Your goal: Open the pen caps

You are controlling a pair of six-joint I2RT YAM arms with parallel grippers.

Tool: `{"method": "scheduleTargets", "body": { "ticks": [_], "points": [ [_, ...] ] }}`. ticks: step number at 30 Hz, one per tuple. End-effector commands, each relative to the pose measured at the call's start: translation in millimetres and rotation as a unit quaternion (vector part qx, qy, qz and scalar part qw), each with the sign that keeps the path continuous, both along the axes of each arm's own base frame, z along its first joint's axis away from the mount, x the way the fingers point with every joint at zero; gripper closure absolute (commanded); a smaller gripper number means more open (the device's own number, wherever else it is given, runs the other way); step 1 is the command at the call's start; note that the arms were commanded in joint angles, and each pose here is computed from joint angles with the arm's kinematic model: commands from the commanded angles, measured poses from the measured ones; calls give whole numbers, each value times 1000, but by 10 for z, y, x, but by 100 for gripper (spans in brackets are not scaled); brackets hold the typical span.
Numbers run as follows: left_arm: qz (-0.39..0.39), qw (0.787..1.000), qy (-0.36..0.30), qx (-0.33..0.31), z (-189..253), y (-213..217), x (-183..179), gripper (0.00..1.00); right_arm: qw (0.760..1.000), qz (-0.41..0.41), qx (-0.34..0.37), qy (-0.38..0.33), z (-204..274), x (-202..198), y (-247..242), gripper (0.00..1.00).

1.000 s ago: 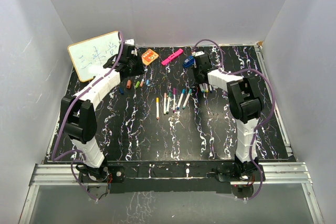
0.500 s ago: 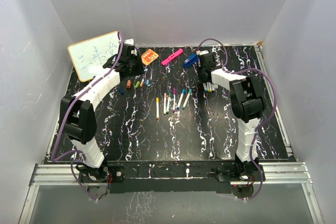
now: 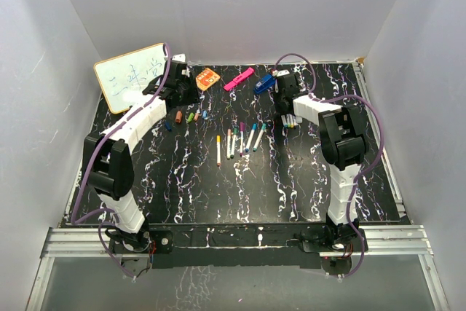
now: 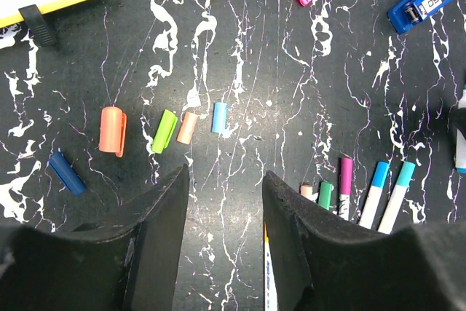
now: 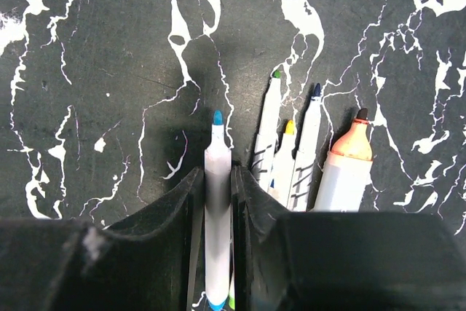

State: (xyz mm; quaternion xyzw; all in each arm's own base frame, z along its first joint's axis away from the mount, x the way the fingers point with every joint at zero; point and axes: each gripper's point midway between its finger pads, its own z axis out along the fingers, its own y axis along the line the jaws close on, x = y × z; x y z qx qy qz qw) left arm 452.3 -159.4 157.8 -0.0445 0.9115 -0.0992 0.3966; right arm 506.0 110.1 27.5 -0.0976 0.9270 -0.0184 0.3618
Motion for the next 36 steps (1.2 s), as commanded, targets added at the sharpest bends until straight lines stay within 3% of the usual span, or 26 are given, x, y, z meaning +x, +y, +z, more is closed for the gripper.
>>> {"method": "scheduleTargets", "body": {
  "ticks": [1,4,10,14,16,21,24,28,36],
  "points": [
    [3,1000,-27,-7,281,31,-84,56,1000,7,7,-8,61,34,22,79],
    [4,1000,-27,-7,276,35,-86,56,1000,9,10,-9,77,37,37,71],
    [4,1000,-29,-8,287,36,-95,55,999,16,24,-23,202,63,96,70],
    [4,999,-32,-12,296,34,-108,49,998,26,39,-51,444,96,190,67],
    [5,999,-34,-15,294,35,-116,39,997,32,44,-61,558,88,243,66],
    [14,998,-32,-45,270,56,-136,2,995,35,56,-77,845,-27,392,50],
    [15,997,-47,-66,348,48,-159,1,994,23,61,-85,985,-162,456,38],
    [12,995,-64,-82,442,41,-208,1,993,-7,100,-65,1086,-408,595,36],
    [1,991,-77,-112,477,5,-385,2,991,-87,101,-23,949,-948,943,34]
  ]
}}
